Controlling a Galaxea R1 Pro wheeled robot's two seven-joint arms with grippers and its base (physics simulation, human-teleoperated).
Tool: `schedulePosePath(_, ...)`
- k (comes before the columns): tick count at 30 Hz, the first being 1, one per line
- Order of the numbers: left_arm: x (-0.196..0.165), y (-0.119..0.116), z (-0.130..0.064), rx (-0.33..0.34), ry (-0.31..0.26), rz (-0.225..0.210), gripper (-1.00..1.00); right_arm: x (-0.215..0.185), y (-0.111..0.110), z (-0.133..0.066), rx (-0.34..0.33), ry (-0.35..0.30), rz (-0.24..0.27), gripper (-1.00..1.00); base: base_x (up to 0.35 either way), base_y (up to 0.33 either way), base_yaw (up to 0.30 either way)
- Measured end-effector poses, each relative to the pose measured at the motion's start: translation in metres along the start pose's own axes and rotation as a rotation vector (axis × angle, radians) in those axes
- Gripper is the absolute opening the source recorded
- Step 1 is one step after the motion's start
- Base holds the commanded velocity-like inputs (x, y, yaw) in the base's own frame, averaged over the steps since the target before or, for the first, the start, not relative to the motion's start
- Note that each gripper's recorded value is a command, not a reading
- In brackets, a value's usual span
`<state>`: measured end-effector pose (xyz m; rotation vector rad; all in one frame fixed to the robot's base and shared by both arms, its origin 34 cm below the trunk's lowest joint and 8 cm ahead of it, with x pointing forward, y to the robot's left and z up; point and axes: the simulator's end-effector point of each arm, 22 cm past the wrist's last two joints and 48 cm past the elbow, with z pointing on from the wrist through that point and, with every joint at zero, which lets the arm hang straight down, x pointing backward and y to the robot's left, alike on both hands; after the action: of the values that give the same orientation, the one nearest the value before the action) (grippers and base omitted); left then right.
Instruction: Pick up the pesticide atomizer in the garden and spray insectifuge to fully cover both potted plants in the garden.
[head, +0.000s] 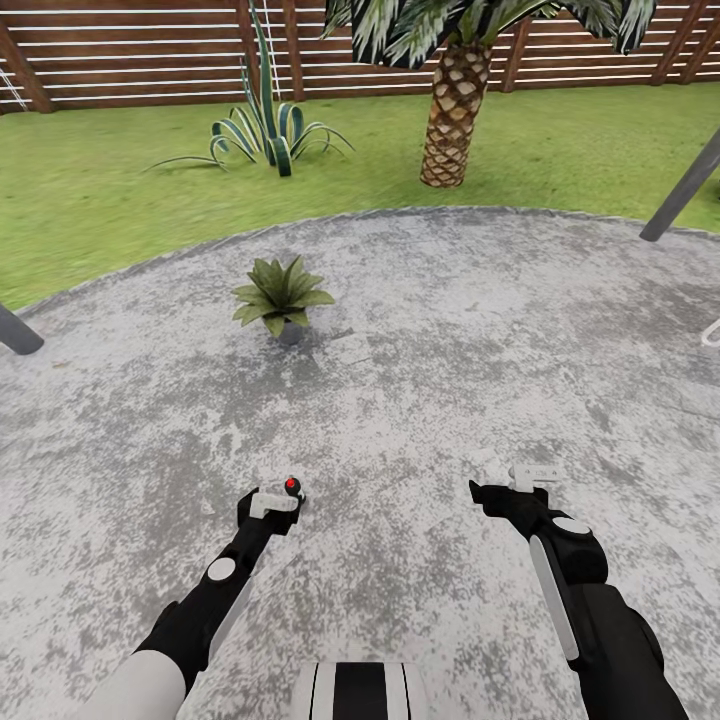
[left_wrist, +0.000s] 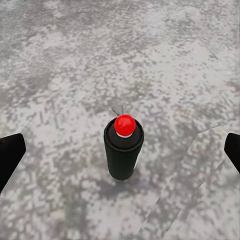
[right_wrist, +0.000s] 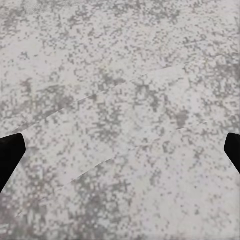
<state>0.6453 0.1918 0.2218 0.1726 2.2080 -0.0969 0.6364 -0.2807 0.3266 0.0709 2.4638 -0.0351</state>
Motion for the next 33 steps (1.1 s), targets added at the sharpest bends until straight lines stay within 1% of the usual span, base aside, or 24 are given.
schedulePosePath(18,0.000,0.002,0.000,-0.006,-0.001,-0.004,1.00,0.000,0.000,0.000,0.000,0.000,0.000,1.00,0.000,0.000,0.000)
schedulePosePath(33,0.044,-0.002,0.007,0.002,0.065,-0.012,1.00,0.037,0.000,0.023,0.002,0.072,-0.004,1.00,0.000,0.000,0.000)
